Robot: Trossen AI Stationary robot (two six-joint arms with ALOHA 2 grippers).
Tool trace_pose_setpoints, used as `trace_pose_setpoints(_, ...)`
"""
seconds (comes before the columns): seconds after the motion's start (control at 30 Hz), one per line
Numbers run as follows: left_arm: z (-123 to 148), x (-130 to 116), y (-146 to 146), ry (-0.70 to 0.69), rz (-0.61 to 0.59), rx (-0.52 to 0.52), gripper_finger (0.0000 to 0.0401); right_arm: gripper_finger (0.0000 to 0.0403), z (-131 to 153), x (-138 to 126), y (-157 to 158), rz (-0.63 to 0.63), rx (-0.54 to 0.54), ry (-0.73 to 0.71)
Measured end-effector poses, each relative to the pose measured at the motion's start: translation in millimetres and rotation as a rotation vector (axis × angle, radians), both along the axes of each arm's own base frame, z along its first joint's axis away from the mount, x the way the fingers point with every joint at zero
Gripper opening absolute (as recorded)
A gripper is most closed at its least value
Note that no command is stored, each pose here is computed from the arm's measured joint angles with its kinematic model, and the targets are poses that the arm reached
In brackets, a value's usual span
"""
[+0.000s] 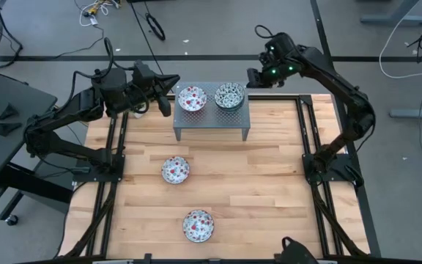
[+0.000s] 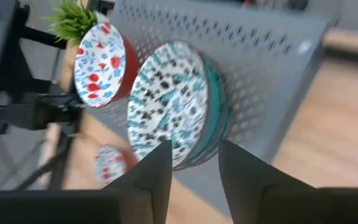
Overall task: Pick & Place Mini bowls
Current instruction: Stack the top blue and white patterned bowl on top of the other blue and white patterned bowls on the shelf
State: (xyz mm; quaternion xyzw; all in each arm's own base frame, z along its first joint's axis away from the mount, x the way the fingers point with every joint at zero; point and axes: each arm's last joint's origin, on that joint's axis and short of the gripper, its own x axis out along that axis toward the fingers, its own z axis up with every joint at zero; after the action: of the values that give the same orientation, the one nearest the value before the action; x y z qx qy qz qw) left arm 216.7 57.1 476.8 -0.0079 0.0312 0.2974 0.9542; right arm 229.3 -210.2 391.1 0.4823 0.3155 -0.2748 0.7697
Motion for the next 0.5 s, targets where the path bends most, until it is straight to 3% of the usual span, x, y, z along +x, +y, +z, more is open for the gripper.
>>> trace_pose_setpoints(0.27,0.0,0.0,0.0,0.000,0.000,0.000,0.0028,0.0094,19.4,-4.8,2.6,0.149,-0.333,-0.019)
trace_pose_setpoints(0.5,0.0,0.0,0.0,0.000,0.000,0.000,0.0028,0.0045,23.6,-3.5,1.4,0.268,-0.486,-0.014)
